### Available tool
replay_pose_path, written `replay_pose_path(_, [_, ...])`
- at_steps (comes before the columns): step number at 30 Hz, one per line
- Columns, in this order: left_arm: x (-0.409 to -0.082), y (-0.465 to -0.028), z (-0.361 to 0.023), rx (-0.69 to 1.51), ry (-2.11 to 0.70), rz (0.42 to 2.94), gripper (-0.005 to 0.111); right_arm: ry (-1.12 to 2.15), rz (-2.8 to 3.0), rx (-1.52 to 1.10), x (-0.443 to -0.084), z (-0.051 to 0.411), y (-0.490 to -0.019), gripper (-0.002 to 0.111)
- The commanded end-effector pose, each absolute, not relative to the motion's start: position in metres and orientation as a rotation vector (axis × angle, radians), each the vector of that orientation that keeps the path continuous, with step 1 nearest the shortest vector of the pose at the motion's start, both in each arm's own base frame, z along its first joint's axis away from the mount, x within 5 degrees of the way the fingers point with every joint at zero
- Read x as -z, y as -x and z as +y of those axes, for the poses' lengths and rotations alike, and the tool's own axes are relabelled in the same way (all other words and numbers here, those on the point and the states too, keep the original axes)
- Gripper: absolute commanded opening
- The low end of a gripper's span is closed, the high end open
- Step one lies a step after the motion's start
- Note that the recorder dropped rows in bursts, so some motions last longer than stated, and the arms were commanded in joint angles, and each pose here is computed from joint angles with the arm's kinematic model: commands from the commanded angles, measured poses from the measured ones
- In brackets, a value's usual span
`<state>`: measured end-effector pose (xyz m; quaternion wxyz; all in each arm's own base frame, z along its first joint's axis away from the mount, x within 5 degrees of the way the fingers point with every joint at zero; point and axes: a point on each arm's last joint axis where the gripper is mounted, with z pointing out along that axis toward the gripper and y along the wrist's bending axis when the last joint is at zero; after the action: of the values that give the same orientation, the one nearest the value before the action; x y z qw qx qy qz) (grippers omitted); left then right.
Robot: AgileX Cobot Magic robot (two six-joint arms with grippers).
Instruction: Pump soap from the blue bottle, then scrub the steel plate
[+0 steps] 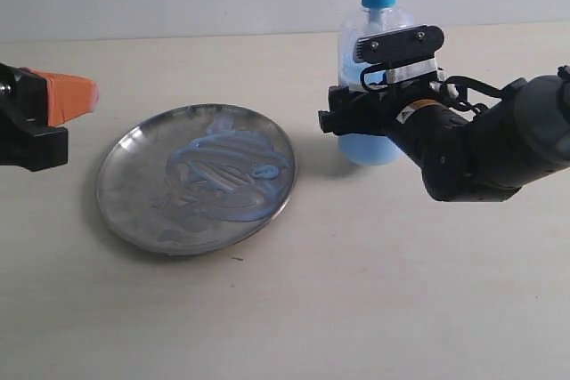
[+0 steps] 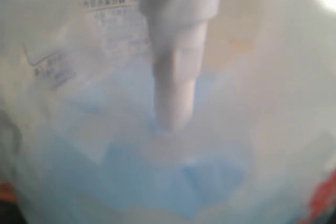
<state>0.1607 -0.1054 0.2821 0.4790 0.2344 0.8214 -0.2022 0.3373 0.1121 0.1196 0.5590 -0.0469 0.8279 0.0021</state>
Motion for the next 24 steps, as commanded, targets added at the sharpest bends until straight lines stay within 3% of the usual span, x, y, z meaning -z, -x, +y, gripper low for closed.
replay_pose_path(1, [-0.284, -0.158, -0.103, 0.506, -0.546, 1.995, 0.000, 0.118, 1.809, -0.039, -0.132, 0.114, -0.344, 0.000])
replay_pose_path(24, [-0.286, -0.157, -0.102, 0.502, -0.537, 1.979, 0.000, 0.082, 1.995, 0.003, -0.108, 0.099, -0.338, 0.000])
